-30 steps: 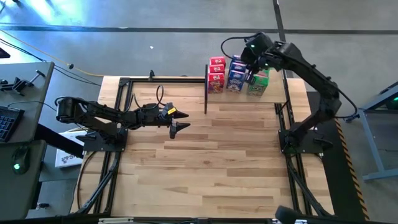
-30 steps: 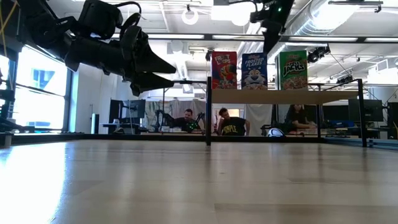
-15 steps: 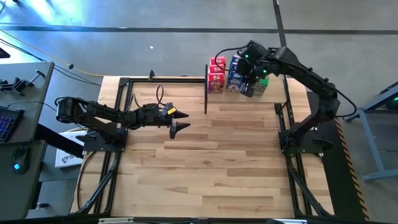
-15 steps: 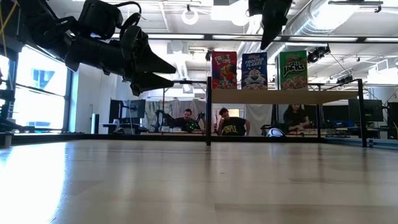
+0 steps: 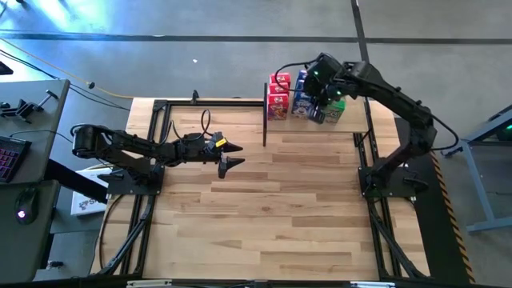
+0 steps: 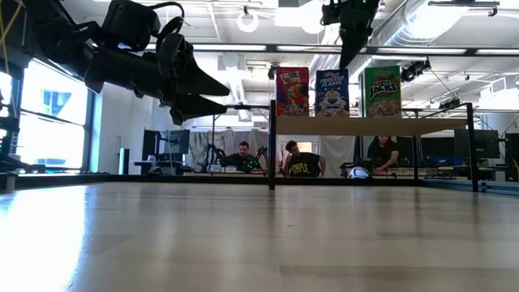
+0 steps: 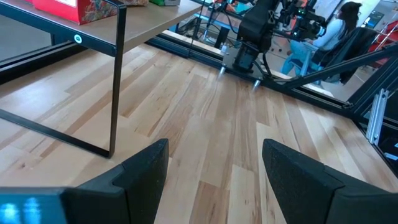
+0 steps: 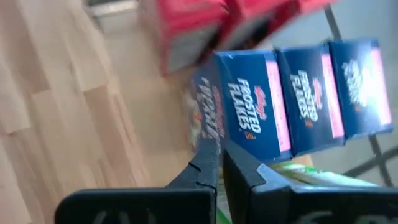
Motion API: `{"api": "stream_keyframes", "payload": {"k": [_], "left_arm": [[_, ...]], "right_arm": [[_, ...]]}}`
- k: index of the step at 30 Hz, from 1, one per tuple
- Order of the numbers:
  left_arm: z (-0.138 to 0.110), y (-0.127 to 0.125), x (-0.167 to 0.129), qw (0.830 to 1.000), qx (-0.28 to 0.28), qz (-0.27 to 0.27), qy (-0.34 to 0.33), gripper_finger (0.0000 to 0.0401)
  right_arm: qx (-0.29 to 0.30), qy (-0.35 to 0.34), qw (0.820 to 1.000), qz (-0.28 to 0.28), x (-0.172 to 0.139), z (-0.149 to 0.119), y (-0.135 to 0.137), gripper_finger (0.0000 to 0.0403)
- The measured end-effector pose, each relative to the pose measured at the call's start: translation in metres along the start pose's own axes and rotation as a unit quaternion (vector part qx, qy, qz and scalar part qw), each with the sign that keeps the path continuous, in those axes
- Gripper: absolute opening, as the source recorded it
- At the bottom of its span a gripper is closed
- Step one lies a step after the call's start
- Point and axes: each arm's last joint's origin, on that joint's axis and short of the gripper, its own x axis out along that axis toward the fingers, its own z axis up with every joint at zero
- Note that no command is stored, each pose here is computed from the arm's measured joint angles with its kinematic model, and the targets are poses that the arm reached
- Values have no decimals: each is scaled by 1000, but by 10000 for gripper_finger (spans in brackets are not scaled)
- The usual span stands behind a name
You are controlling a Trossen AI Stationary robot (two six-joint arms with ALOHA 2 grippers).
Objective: Stack cereal on shelf
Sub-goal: Put the blue cereal box on the shelf and aligned with the other blue cereal box, then return to Home Position
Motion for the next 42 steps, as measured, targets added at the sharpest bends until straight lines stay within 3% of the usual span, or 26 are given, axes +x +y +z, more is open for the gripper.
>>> {"api": "stream_keyframes", "payload": {"k": [5,10,17,23,29,32,40,42], "left_arm": [[0,0,0,1000,-4,-4,1,250],[2,-2,-1,1000,-3,-22,0,249],[15,-5,-10,998,15,-53,-29,207],[25,-12,-19,995,32,-85,-47,117],[28,-12,-22,994,54,-84,-52,15],[28,-13,-22,992,76,-89,-53,8],[30,-6,-23,991,82,-93,-53,2],[30,-3,-23,991,83,-87,-54,1]], "right_arm": [[-31,-51,998,8,-25,-3,16,0],[-69,-151,985,37,-40,-11,42,0],[-100,-291,945,108,2,-48,83,0],[-98,-361,915,152,42,-83,107,0],[-81,-394,900,169,60,-112,115,0],[-70,-408,894,173,66,-127,116,0],[-60,-489,856,160,74,-162,117,0],[-48,-493,855,152,74,-169,117,0]]}}
